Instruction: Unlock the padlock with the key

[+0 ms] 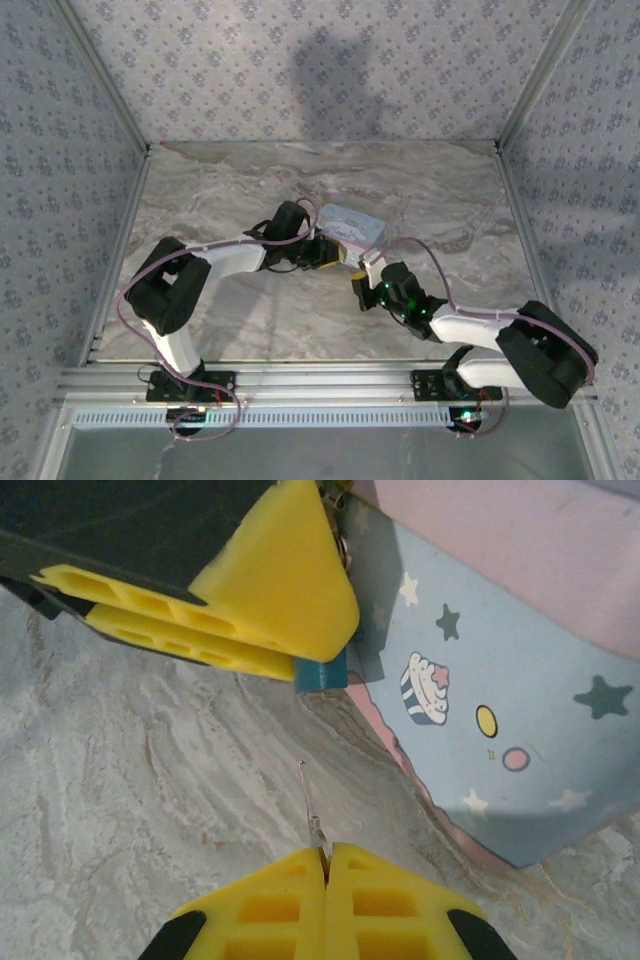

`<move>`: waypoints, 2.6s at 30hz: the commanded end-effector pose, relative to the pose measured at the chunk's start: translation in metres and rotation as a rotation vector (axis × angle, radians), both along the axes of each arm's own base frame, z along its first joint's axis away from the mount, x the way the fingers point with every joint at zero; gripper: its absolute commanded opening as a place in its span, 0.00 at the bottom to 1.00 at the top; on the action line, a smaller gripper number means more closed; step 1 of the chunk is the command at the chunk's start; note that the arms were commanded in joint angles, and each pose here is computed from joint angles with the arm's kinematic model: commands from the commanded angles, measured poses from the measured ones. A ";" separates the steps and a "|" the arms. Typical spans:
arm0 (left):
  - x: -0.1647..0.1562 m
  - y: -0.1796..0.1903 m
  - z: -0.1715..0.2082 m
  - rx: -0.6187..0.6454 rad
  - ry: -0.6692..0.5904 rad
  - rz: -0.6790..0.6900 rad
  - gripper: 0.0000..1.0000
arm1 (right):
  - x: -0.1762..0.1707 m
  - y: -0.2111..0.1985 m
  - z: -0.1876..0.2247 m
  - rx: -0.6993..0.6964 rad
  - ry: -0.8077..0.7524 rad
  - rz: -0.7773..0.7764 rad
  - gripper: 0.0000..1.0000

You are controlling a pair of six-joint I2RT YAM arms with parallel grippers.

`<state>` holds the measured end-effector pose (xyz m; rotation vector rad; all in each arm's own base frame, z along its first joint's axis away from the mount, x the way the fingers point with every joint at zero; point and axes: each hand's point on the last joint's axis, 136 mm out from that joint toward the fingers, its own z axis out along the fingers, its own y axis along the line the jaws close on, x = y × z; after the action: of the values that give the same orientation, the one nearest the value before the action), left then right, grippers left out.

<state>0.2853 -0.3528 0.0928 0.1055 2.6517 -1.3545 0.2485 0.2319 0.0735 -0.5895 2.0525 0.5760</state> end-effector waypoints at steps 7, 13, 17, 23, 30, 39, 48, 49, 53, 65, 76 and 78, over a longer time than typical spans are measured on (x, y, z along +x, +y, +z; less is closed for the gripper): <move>0.000 -0.012 0.035 -0.087 -0.029 -0.017 0.17 | 0.012 0.005 0.009 0.050 -0.058 -0.027 0.00; 0.001 -0.013 0.036 -0.093 -0.032 -0.017 0.17 | 0.015 0.005 0.009 0.066 -0.052 -0.033 0.00; 0.000 -0.013 0.036 -0.094 -0.033 -0.018 0.16 | 0.018 0.004 0.009 0.073 -0.051 -0.045 0.00; 0.000 -0.013 0.036 -0.096 -0.033 -0.017 0.17 | 0.021 0.003 0.011 0.090 -0.053 -0.050 0.00; 0.000 -0.013 0.036 -0.098 -0.034 -0.016 0.16 | 0.023 0.006 0.009 0.093 -0.042 -0.039 0.00; 0.001 -0.013 0.036 -0.097 -0.036 -0.012 0.16 | 0.024 0.011 0.013 0.118 -0.053 -0.027 0.00; 0.000 -0.013 0.037 -0.098 -0.036 -0.013 0.16 | 0.027 0.010 0.017 0.135 -0.070 -0.045 0.00; 0.000 -0.013 0.037 -0.098 -0.034 -0.013 0.16 | 0.029 0.010 0.018 0.138 -0.075 -0.047 0.00; -0.001 -0.014 0.037 -0.100 -0.033 -0.014 0.16 | 0.032 0.012 0.022 0.153 -0.093 -0.054 0.00; -0.003 -0.016 0.036 -0.100 -0.032 -0.018 0.16 | 0.049 0.023 0.040 0.185 -0.172 -0.047 0.00; -0.003 -0.015 0.030 -0.093 -0.024 -0.017 0.16 | 0.068 0.036 0.069 0.249 -0.235 -0.034 0.00; -0.002 -0.015 0.027 -0.087 -0.024 -0.018 0.16 | 0.070 0.036 0.067 0.244 -0.229 -0.034 0.00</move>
<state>0.3039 -0.3532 0.1032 0.0324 2.5753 -1.3546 0.2993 0.2517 0.0874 -0.4742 1.9303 0.6369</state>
